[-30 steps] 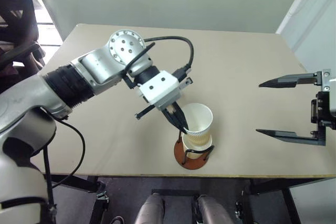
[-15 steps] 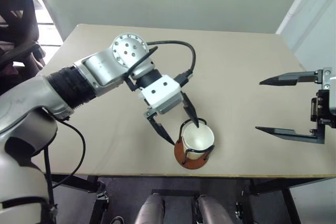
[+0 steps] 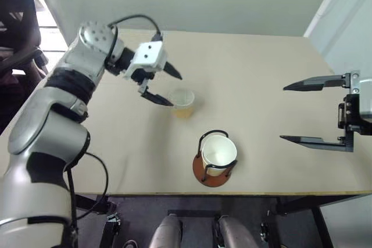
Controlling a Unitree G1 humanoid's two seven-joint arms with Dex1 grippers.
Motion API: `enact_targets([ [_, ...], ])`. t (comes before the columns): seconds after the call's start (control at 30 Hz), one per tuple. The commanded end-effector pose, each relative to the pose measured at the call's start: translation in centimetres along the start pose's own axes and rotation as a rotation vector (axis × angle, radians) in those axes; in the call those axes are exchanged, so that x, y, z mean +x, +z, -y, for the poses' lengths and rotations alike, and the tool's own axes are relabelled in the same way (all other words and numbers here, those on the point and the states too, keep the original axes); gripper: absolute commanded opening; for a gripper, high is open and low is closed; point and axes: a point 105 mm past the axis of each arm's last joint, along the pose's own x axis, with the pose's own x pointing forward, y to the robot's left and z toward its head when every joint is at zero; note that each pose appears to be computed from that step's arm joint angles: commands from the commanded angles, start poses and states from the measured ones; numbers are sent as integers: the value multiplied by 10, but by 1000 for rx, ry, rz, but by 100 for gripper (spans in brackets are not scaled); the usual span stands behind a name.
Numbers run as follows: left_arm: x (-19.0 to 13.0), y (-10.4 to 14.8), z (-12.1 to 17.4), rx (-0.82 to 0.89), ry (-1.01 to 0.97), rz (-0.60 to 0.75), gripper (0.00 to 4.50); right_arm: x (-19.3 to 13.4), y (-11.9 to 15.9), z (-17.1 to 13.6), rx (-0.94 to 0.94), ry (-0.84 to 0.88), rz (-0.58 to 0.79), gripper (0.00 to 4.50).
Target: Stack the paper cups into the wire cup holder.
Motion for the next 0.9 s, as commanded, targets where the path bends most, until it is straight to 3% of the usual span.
enact_targets([
  [0.03, 4, 4, -5, -39, 6, 51, 447, -1, 4, 7, -50, -9, 0, 450],
  [0.3, 30, -3, -2, -83, -27, 64, 447, -2, 5, 6, -56, -13, -8, 450],
  [0.6, 59, -20, 3, -59, -38, -43, 447, -5, 7, 4, -51, -27, -23, 450],
  [0.73, 63, -16, 1, -34, -39, -48, 360, -6, 8, 2, -47, -37, -32, 450],
  [0.9, 62, -14, -2, -27, -31, -51, 178, -7, 7, 1, -41, -46, -38, 450],
])
